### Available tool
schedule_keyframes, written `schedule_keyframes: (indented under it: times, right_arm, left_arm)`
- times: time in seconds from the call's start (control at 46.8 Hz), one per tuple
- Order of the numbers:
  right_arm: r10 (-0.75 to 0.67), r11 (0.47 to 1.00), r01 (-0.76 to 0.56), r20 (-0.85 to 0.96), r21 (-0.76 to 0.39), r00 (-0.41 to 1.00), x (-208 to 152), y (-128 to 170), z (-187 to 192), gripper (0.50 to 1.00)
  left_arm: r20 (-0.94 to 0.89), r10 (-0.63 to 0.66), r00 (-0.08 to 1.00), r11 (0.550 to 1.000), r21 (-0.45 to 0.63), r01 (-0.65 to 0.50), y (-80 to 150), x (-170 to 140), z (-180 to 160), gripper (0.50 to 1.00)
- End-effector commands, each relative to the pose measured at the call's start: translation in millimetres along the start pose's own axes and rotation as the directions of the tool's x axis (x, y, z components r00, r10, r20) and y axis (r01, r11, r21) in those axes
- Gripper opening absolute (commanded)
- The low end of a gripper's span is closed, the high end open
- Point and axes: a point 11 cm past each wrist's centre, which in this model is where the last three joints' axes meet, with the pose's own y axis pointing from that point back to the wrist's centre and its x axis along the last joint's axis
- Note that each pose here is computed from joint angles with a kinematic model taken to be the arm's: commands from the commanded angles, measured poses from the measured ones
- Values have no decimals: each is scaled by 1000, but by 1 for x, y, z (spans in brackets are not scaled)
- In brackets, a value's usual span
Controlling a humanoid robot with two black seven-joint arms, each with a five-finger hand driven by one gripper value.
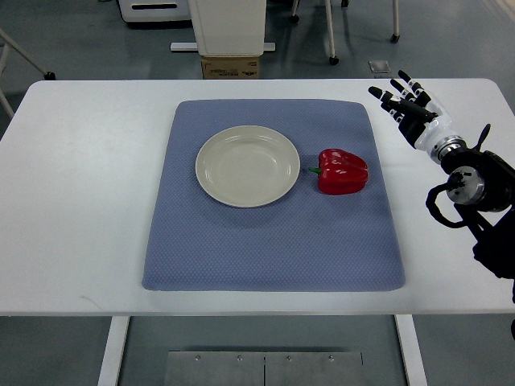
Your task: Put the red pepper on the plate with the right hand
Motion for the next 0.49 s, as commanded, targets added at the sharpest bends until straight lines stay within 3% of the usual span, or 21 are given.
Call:
schedule_keyframes:
  times: [0.0, 0.47]
  right_arm:
    - [-3, 1000, 3, -4, -10, 1000, -1, 1, 5, 1000]
    - [-11, 1000, 11, -1, -21, 1000, -6, 1, 13, 1000]
  left_arm:
    - [1, 0, 1000, 1000, 0, 0, 0, 0, 0, 1000]
    - [-2, 6, 1000, 1000, 6, -6, 0, 2, -4, 1000]
